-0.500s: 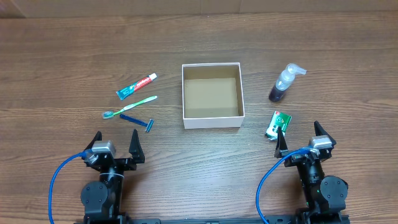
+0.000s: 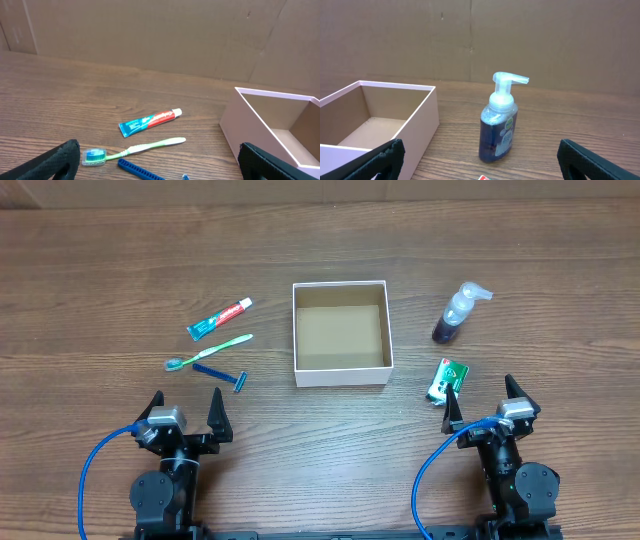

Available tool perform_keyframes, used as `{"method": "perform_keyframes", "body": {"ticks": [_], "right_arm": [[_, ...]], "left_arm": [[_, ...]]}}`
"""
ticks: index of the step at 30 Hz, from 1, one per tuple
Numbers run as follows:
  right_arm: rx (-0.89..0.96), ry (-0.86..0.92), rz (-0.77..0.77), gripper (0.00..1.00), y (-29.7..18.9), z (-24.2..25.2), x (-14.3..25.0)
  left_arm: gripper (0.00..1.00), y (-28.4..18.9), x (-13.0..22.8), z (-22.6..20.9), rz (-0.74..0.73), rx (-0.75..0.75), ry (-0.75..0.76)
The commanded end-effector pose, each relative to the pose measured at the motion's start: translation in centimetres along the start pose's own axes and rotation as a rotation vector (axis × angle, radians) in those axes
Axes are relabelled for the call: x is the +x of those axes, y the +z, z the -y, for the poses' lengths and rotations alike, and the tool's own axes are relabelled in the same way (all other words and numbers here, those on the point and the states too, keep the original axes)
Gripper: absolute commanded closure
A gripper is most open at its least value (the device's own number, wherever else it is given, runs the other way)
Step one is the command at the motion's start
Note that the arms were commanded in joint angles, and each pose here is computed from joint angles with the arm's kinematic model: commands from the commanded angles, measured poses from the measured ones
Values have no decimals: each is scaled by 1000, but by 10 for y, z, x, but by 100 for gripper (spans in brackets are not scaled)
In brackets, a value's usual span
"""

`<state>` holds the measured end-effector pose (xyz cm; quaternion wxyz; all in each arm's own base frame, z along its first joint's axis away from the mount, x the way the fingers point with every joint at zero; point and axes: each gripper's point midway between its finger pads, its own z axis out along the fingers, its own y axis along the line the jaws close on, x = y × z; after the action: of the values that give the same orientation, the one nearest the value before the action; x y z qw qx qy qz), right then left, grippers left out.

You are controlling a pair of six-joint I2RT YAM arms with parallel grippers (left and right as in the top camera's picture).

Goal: Pack container

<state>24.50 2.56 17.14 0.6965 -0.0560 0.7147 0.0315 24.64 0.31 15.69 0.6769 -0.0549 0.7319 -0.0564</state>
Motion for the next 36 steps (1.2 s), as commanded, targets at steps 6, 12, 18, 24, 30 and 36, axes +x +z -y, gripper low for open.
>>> {"method": "perform_keyframes", "body": {"ticks": [6,12,18,24,30,36], "right_arm": [[0,3,18,0,0,0,-2],[-18,-2,109,0,-2,-3,-25],[-113,57,-58,0,3,-16,-74],[-155,137,-593,0,78,-17,-102],[-248,268,-897,0,136,-34,-32],[156,426,-989,5,147,15,11]], "left_arm": [[0,0,-1,-1,7,-4,18],[0,0,-1,-1,7,-3,18],[0,0,-1,-1,7,-3,18],[0,0,-1,-1,7,-3,18],[0,0,-1,-1,7,-3,18],[0,0,-1,-1,7,-3,18]]}}
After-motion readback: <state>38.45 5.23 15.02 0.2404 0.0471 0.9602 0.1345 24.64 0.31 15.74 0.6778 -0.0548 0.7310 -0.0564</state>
